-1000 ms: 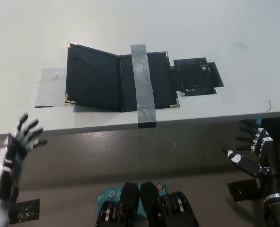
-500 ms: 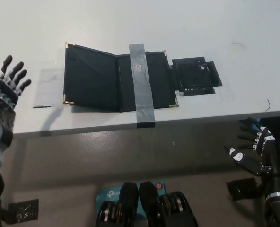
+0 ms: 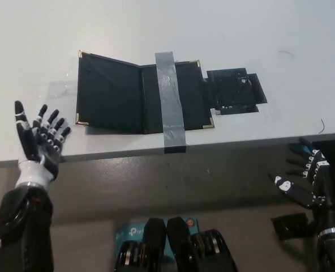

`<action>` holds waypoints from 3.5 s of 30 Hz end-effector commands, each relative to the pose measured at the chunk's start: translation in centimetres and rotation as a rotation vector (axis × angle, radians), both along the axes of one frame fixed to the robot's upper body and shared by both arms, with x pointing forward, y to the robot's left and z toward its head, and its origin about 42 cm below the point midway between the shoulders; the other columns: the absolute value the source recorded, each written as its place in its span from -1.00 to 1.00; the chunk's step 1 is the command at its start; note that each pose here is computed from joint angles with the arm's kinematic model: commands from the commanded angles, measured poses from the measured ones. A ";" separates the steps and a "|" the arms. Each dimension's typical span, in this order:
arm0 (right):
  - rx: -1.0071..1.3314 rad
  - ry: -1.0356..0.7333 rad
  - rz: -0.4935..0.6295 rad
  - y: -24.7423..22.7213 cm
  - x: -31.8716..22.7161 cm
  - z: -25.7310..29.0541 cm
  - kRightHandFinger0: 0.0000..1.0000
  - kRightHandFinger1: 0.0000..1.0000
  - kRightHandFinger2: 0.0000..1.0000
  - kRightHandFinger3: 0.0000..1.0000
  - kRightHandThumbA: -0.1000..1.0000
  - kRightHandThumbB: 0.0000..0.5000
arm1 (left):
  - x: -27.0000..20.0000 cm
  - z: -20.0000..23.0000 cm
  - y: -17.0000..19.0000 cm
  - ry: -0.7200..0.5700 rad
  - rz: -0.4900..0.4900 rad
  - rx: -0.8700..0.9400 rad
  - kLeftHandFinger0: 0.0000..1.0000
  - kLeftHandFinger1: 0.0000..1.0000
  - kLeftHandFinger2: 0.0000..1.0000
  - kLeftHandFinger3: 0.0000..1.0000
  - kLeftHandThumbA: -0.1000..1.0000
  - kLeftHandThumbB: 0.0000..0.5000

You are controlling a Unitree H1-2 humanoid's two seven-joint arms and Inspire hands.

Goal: The robot uses its left hand to push the cover of the diary kept in the middle of the desk towards the right to close it

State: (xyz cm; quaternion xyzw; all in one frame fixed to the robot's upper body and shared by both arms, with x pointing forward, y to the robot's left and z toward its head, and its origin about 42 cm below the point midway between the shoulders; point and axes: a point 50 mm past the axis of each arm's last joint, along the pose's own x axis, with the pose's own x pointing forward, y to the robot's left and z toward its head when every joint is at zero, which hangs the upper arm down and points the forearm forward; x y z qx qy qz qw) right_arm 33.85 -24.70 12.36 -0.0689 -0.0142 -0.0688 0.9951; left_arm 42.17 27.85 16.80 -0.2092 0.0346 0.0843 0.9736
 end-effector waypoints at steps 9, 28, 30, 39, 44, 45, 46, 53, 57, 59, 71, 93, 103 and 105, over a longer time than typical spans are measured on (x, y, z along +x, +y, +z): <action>-0.018 -0.073 0.008 -0.1 1.2 2.5 -0.02 0.35 0.55 0.76 0.72 -0.71 | 3.8 3.4 -5.0 -0.025 -0.058 -0.154 1.00 1.00 1.00 1.00 1.00 -0.32; -0.055 -0.090 0.027 -0.1 1.7 3.0 -0.06 0.27 0.48 0.73 0.75 -0.77 | 2.7 3.9 -14.5 -0.020 -0.246 -0.097 1.00 1.00 1.00 1.00 1.00 0.02; -0.055 -0.092 0.027 -0.1 1.8 3.0 -0.06 0.27 0.48 0.73 0.75 -0.78 | 2.6 5.3 -15.5 -0.080 -0.305 0.153 1.00 1.00 1.00 1.00 1.00 0.08; -0.041 -0.071 0.024 0.2 1.5 3.1 0.03 0.31 0.47 0.74 0.71 -0.78 | 1.9 8.7 -21.2 -0.442 -0.516 0.882 1.00 1.00 1.00 1.00 1.00 0.05; -0.038 -0.069 0.035 0.5 1.7 3.2 0.08 0.35 0.50 0.77 0.72 -0.77 | 1.4 9.2 -23.0 -0.665 -0.618 1.513 1.00 1.00 1.00 1.00 1.00 0.08; -0.039 -0.071 0.036 0.5 1.8 3.2 0.07 0.33 0.49 0.76 0.73 -0.78 | 1.4 8.4 -23.5 -0.714 -0.634 1.849 1.00 1.00 1.00 1.00 1.00 0.12; -0.040 -0.070 0.038 0.6 1.8 3.1 0.07 0.32 0.48 0.76 0.73 -0.77 | 1.4 8.2 -23.5 -0.718 -0.633 1.888 1.00 1.00 1.00 1.00 1.00 0.12; -0.033 -0.060 0.043 0.4 1.5 3.0 0.02 0.31 0.50 0.75 0.73 -0.73 | 1.5 3.5 -21.8 -0.654 -0.643 2.240 1.00 1.00 1.00 1.00 0.73 -0.76; -0.036 -0.055 0.038 0.3 1.5 3.0 0.01 0.31 0.51 0.74 0.72 -0.76 | 1.6 4.1 -20.7 -0.625 -0.640 2.207 1.00 1.00 1.00 1.00 1.00 -0.85; -0.036 -0.055 0.036 0.3 1.5 3.0 -0.01 0.29 0.47 0.73 0.73 -0.80 | 1.4 4.7 -20.3 -0.640 -0.604 2.187 1.00 1.00 1.00 1.00 1.00 -0.83; -0.033 -0.063 0.026 0.0 1.1 2.2 -0.02 0.30 0.51 0.74 0.77 -0.67 | -3.3 9.1 -16.3 -0.674 -0.334 1.680 1.00 1.00 1.00 1.00 0.92 -0.74; -0.023 -0.065 0.021 0.1 1.6 2.3 -0.09 0.25 0.45 0.70 0.74 -0.61 | -16.0 4.3 1.7 -0.409 -0.105 0.684 1.00 1.00 1.00 1.00 1.00 -0.64; -0.036 -0.073 0.029 0.1 1.7 2.5 -0.10 0.23 0.45 0.70 0.77 -0.64 | -16.3 -5.5 7.2 -0.138 0.005 0.687 0.60 0.77 0.78 0.87 1.00 -0.22; -0.051 -0.078 0.028 0.1 1.8 2.5 -0.10 0.23 0.45 0.70 0.78 -0.72 | -16.2 -6.2 7.5 -0.107 0.019 0.667 0.55 0.75 0.74 0.85 1.00 0.12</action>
